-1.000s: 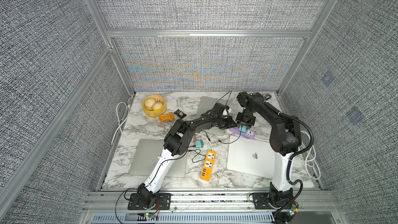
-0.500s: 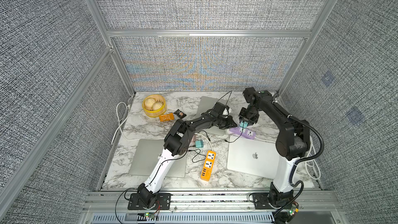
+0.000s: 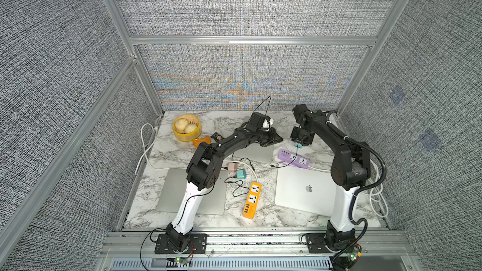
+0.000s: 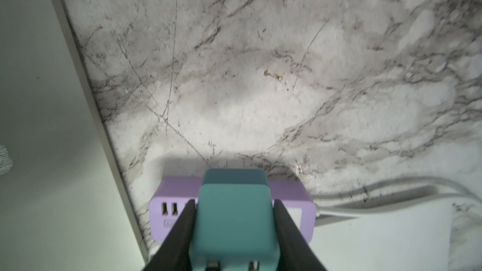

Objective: Unplug the laptop charger
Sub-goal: Remove the plug from the socket, then place the plug at the center of the board.

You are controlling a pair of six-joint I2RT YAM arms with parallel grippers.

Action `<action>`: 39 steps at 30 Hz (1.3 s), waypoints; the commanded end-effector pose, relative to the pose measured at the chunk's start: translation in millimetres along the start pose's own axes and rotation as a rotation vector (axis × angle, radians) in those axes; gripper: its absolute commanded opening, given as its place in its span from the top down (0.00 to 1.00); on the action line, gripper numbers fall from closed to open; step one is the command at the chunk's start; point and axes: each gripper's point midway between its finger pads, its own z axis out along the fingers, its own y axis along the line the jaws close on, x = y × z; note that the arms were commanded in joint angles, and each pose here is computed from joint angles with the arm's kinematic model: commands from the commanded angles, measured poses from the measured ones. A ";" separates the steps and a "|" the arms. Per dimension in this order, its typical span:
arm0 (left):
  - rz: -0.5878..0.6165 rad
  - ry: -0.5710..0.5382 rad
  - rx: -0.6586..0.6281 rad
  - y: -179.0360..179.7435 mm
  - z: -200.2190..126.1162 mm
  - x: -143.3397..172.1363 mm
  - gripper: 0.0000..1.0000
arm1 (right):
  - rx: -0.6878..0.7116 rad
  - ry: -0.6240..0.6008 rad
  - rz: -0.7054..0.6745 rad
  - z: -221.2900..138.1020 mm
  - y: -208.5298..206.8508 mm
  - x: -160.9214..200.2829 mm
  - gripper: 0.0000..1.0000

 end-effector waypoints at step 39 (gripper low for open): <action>-0.030 -0.043 -0.088 41.0 -49.8 11.2 0.85 | -0.009 -0.097 -0.181 61.4 17.0 -29.0 0.44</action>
